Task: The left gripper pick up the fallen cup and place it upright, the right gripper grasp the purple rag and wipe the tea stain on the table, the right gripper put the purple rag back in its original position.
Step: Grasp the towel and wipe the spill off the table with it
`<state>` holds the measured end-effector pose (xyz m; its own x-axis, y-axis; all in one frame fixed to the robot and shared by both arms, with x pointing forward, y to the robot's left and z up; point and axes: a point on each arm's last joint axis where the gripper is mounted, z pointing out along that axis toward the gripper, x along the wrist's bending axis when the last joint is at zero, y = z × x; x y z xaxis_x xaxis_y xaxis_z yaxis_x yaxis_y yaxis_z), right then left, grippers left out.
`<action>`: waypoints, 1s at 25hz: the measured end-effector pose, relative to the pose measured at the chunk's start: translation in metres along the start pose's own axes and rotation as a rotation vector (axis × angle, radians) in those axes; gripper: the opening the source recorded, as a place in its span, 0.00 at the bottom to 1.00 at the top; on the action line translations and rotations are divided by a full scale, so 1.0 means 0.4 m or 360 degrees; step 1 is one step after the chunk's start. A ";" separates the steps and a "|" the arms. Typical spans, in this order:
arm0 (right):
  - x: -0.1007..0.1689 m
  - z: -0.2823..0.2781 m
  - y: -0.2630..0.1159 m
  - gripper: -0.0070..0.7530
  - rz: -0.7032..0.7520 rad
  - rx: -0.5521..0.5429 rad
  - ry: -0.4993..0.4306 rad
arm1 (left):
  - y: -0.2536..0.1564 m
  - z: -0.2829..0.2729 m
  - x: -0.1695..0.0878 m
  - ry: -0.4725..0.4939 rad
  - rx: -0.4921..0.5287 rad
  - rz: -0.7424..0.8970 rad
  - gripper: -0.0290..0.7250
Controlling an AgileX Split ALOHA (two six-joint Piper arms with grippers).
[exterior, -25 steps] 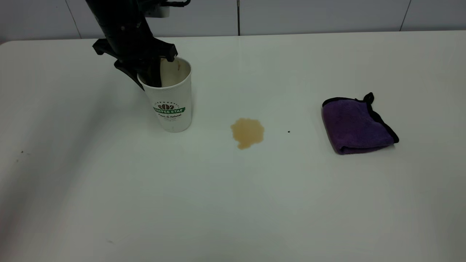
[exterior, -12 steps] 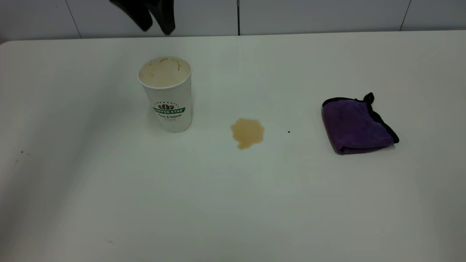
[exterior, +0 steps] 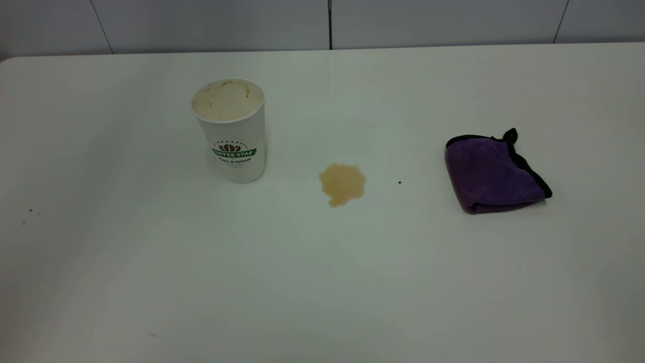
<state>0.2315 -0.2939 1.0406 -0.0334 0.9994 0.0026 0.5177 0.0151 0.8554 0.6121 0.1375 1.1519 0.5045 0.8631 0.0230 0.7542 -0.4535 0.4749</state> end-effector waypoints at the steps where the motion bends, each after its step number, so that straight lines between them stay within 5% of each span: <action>1: 0.000 0.000 0.000 0.32 0.0000 0.0000 0.0000 | -0.005 -0.035 -0.005 0.0019 -0.0040 -0.0008 0.68; 8: 0.000 0.000 0.000 0.32 0.0000 0.0000 0.0000 | -0.131 -0.194 -0.045 0.0020 -0.0093 -0.0020 0.68; 25: 0.000 0.000 0.000 0.32 0.0000 0.0000 0.0000 | -0.724 -0.104 -0.097 -0.0036 0.0545 -0.0007 0.68</action>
<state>0.2315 -0.2939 1.0406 -0.0334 0.9994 0.0026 0.5177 0.0151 0.8554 0.3567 0.2447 1.0499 0.5072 0.8618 0.0000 0.8518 -0.5013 0.1522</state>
